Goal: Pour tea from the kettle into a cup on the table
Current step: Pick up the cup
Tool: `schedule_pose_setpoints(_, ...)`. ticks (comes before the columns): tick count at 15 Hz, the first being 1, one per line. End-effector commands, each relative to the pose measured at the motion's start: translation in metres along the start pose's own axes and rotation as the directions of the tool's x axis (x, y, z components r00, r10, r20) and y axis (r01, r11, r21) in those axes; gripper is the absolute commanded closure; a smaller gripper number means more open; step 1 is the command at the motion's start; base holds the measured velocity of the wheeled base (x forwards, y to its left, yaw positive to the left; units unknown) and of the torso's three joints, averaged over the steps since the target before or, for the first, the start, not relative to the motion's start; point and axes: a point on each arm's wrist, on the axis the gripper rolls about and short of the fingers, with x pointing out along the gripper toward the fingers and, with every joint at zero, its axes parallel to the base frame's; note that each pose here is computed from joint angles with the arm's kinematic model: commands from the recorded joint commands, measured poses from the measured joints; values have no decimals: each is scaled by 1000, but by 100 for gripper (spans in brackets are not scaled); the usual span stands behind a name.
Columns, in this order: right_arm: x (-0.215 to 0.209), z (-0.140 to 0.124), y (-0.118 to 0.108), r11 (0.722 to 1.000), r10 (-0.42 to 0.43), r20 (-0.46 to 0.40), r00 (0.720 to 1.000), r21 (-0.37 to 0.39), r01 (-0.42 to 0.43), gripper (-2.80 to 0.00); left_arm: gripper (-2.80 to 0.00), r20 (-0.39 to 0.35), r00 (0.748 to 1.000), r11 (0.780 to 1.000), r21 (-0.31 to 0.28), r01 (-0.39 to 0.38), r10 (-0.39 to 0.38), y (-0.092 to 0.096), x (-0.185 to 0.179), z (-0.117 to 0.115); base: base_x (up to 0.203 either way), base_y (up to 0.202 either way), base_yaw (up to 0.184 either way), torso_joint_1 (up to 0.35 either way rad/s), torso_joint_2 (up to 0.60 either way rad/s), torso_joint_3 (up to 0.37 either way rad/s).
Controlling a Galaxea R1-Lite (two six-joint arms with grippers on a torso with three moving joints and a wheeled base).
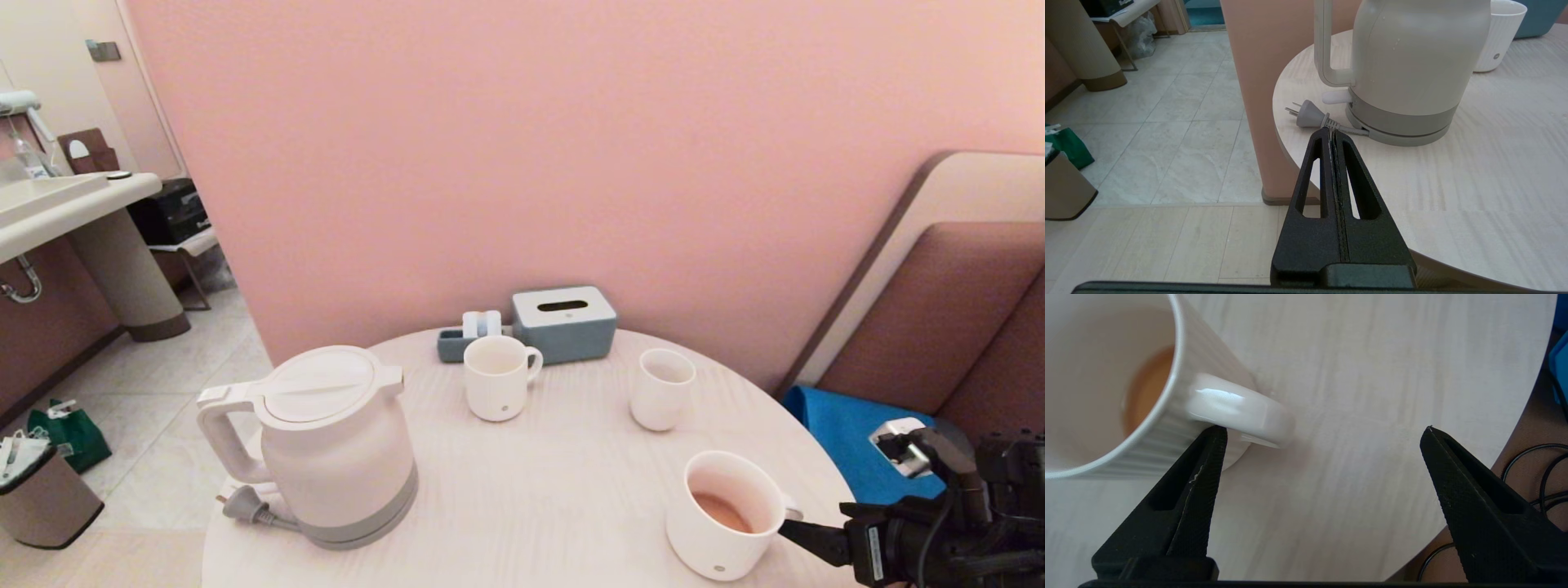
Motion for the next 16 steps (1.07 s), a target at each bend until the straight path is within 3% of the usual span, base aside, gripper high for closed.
schedule_pose_setpoints(1, 6, -5, -1, 1000, -1, -22, 1000, 4, 1, -280, 0, -2, 1000, 1000, 0, -1, 1, 0, 0, 0, 0, 0, 0, 0, 0, 0)
schedule_pose_setpoints(14, 18, -9, -4, 999, -43, 20, 999, -4, 43, -280, 0, -2, 1000, 1000, 0, -1, 1, 0, 0, 0, 0, 0, 0, 0, 0, 0)
schedule_pose_setpoints(16, 16, -12, -4, 999, -41, 31, 999, 24, 40, -280, 0, -2, 1000, 1000, 0, -1, 1, 0, 0, 0, 0, 0, 0, 0, 0, 0)
